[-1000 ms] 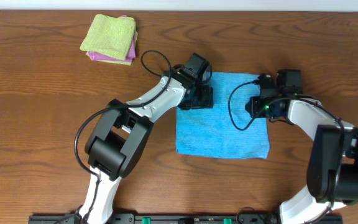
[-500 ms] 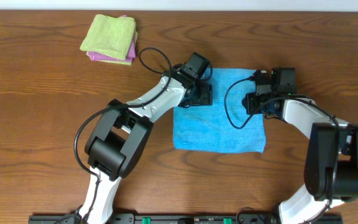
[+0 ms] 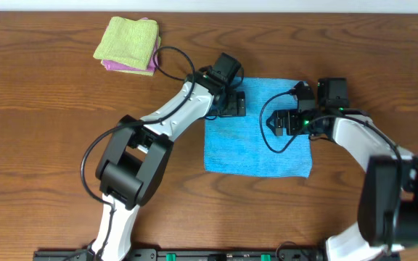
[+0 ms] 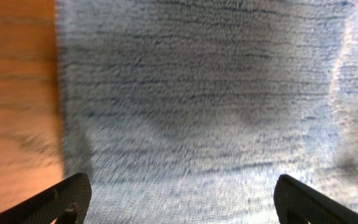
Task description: Fold the cloth
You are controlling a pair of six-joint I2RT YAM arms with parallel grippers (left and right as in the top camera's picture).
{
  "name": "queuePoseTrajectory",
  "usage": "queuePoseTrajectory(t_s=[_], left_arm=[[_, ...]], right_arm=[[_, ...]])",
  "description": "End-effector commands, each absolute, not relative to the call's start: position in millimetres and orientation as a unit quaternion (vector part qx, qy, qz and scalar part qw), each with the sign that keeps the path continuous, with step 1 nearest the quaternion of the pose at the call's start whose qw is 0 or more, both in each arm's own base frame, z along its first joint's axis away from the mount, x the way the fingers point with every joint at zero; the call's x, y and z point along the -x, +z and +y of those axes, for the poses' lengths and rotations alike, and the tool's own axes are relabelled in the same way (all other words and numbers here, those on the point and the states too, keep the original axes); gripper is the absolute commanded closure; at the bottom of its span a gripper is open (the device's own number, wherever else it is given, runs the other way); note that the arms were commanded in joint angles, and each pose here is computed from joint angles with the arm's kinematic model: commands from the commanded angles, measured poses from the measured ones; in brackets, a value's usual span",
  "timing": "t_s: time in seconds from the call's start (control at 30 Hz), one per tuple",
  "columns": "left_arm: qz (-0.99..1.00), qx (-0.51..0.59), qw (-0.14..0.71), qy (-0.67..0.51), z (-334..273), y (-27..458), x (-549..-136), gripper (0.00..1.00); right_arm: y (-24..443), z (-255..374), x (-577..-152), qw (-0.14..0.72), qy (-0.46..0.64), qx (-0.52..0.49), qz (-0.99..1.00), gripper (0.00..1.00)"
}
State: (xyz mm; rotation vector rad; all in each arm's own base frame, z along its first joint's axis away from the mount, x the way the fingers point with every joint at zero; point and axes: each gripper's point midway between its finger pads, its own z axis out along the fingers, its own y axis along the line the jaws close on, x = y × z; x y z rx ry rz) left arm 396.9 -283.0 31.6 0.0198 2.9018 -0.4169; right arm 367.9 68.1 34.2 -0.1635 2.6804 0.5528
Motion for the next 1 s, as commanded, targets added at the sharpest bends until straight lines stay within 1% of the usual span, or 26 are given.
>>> queuePoseTrajectory(t_s=[0.0,0.1,0.17,0.23,0.4,0.5,0.6,0.83,0.97], left_arm=[[0.98,-0.018,0.126,-0.154,-280,80,-394,0.05],[0.986,-0.024,0.074,-0.149,-268,95,-361,0.05],[0.989,-0.05,0.037,-0.132,-259,100,-336,0.05],[0.99,-0.086,0.0,-0.109,-251,96,-312,0.05],[0.987,-0.117,-0.055,-0.1,-249,74,-278,0.05],[0.985,-0.122,-0.079,-0.09,-241,58,-264,0.04],[0.985,-0.123,-0.089,-0.085,-235,43,-256,0.04],[0.983,-0.113,-0.063,-0.129,-253,25,-263,0.04],[0.985,-0.099,-0.073,-0.123,-249,16,-255,0.04]], right_arm=[[74,67,-362,0.229,0.198,0.057,0.951,0.01],[95,67,-333,0.204,0.204,0.03,0.957,0.01],[100,66,-309,0.176,0.202,0.023,0.963,0.01],[93,62,-290,0.15,0.188,0.015,0.97,0.01],[55,56,-249,0.086,0.203,-0.022,0.975,0.01],[41,42,-235,0.077,0.206,-0.059,0.974,0.01],[37,29,-231,0.087,0.205,-0.075,0.972,0.01],[35,20,-231,0.097,0.2,-0.089,0.971,0.01],[20,24,-215,0.078,0.202,-0.094,0.972,0.01]])
